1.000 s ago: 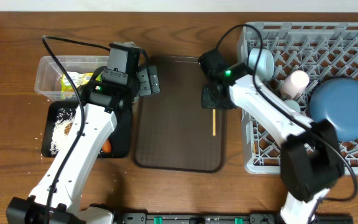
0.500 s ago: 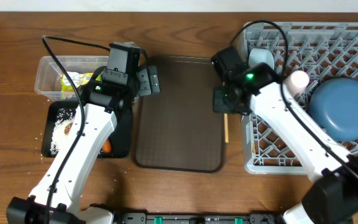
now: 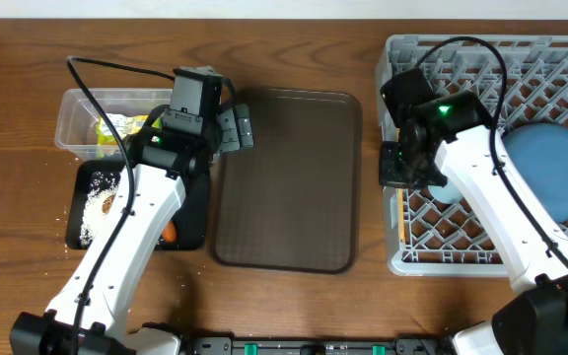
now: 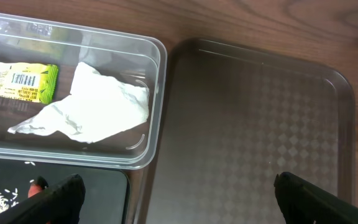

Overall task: Sort waste into correct bins and load items into the dishwasher rack
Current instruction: 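Lift the chopstick and carry it right into the dish rack, then lower the chopstick into the rack's left side and release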

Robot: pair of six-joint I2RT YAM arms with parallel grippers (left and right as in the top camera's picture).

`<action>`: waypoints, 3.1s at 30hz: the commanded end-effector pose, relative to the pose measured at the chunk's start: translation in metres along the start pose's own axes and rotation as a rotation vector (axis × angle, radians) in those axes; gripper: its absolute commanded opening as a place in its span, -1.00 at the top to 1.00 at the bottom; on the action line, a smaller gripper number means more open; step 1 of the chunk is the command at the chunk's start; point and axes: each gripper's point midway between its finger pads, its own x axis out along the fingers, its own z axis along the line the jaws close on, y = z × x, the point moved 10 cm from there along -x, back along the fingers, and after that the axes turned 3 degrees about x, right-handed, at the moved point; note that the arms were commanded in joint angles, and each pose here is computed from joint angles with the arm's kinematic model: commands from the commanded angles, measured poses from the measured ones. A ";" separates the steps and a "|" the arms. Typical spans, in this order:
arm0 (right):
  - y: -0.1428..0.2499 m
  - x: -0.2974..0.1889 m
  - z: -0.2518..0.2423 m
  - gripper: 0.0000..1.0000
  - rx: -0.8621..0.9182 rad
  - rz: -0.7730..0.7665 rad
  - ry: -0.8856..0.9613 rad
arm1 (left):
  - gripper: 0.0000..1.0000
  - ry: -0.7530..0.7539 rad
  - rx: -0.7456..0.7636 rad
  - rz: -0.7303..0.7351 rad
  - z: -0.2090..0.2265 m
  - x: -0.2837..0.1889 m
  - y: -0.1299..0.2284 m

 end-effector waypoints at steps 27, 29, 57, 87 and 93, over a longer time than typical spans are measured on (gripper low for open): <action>0.017 0.033 -0.020 0.97 -0.036 0.092 0.085 | -0.96 0.001 0.014 -0.003 -0.001 -0.001 -0.002; 0.016 0.036 -0.019 0.97 -0.036 0.081 0.079 | -0.96 0.001 0.014 -0.003 -0.001 -0.001 -0.002; 0.007 0.063 -0.024 0.97 -0.042 -0.024 0.111 | -0.95 0.001 0.014 -0.003 -0.001 -0.001 -0.002; -0.012 0.044 -0.032 0.76 -0.017 -0.095 0.125 | -0.96 0.001 0.014 -0.003 -0.001 -0.001 -0.002; -0.030 0.006 -0.026 0.46 -0.028 -0.189 0.084 | -0.96 0.001 0.014 -0.003 -0.001 -0.001 -0.002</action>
